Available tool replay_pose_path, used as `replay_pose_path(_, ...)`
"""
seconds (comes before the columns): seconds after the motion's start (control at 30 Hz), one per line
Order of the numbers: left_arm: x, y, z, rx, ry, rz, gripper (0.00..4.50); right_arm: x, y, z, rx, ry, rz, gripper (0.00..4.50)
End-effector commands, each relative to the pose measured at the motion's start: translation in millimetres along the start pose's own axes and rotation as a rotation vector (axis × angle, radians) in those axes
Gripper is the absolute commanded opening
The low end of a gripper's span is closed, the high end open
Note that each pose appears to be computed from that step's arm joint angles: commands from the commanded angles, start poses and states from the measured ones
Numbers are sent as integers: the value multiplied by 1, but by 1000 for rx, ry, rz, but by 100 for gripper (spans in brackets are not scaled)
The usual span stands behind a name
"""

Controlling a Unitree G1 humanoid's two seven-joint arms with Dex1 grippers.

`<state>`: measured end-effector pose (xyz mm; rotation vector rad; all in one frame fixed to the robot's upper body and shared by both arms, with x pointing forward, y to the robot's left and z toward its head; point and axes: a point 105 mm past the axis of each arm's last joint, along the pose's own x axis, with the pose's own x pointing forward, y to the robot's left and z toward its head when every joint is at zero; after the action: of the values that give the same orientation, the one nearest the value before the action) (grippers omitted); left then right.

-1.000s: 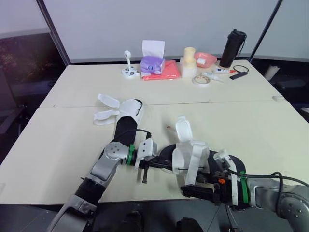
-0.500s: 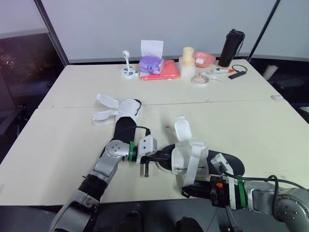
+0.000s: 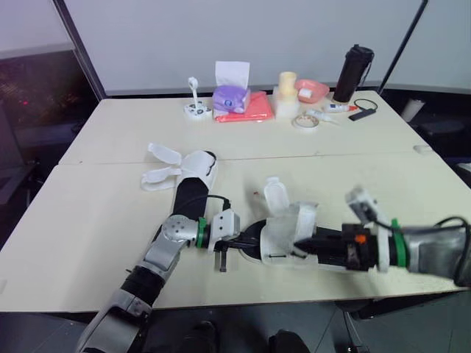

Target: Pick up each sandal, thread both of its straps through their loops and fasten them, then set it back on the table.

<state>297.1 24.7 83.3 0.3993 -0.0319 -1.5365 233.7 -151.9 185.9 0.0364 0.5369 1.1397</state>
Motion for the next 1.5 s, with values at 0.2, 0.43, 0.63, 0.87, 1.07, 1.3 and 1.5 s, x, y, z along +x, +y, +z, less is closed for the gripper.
replay_pose_path(0.2, 5, -3, -2, 12, 3, -5, 0, -8, -28, -2, 4, 169, 36, 5)
replay_pose_path(0.43, 6, -4, -2, 11, -2, 5, 0, -1, -36, 2, 39, 179, 91, 5)
replay_pose_path(0.63, 6, -5, -2, 13, -1, 5, 0, 6, -35, 9, 77, 173, 130, 5)
replay_pose_path(0.87, 8, -5, -2, 16, -2, 3, 0, 13, -32, -2, 116, 223, 152, 5)
replay_pose_path(1.07, 8, -5, -2, 16, -2, 4, 0, 18, -31, -3, 129, 217, 161, 5)
replay_pose_path(1.3, 7, -5, -2, 18, -3, 5, 0, 19, -29, 1, 141, 208, 171, 5)
replay_pose_path(1.5, 8, -6, -2, 19, -4, 4, 0, 20, -28, 7, 163, 180, 185, 5)
